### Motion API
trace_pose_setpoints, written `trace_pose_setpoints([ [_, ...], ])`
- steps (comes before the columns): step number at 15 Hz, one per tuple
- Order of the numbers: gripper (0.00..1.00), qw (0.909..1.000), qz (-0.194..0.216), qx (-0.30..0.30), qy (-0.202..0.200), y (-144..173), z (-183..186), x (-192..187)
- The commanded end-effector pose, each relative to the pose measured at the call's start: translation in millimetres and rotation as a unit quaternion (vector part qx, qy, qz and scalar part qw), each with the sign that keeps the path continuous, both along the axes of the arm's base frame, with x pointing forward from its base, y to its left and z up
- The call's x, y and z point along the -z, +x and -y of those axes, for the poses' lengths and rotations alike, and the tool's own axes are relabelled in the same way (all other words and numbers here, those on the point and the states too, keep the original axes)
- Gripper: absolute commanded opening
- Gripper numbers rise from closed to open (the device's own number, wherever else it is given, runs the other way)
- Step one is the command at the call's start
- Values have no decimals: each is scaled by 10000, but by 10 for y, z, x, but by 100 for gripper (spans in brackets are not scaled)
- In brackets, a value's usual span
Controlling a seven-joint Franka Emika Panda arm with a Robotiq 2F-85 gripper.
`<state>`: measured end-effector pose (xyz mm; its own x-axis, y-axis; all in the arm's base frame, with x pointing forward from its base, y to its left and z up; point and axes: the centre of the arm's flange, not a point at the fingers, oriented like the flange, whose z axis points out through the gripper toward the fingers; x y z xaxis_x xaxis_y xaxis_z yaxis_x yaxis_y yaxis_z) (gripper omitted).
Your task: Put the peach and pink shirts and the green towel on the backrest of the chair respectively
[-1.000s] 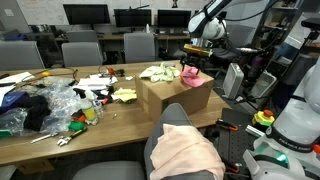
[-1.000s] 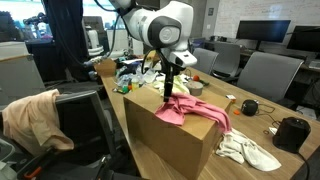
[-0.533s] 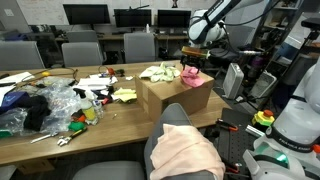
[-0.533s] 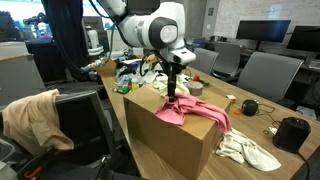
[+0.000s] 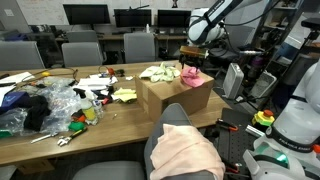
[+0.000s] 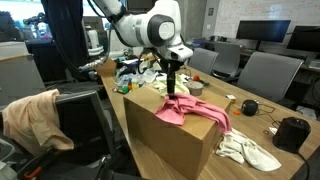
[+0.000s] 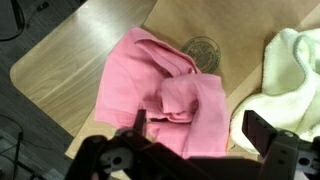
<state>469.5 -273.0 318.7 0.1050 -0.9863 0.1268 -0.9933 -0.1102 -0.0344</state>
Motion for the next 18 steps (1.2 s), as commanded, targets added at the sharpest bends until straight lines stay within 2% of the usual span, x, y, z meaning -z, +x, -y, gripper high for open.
trace_pose_setpoints([
  [1, 85, 9999, 131, -12, -78, -20, -68, -73],
  [2, 65, 9999, 123, -12, -51, -18, -68, -50],
  [3, 65, 9999, 106, -13, -43, -19, -67, -34],
  [4, 59, 10000, 83, -18, -22, -21, -64, -5],
  [6, 41, 10000, 46, -18, 2, -34, -66, 32],
  [11, 4, 10000, 30, -2, 39, -83, -78, 66],
  [13, 0, 10000, 33, -9, 40, -96, -90, 56],
  [18, 1, 9999, 114, -77, 0, -122, -172, -27],
])
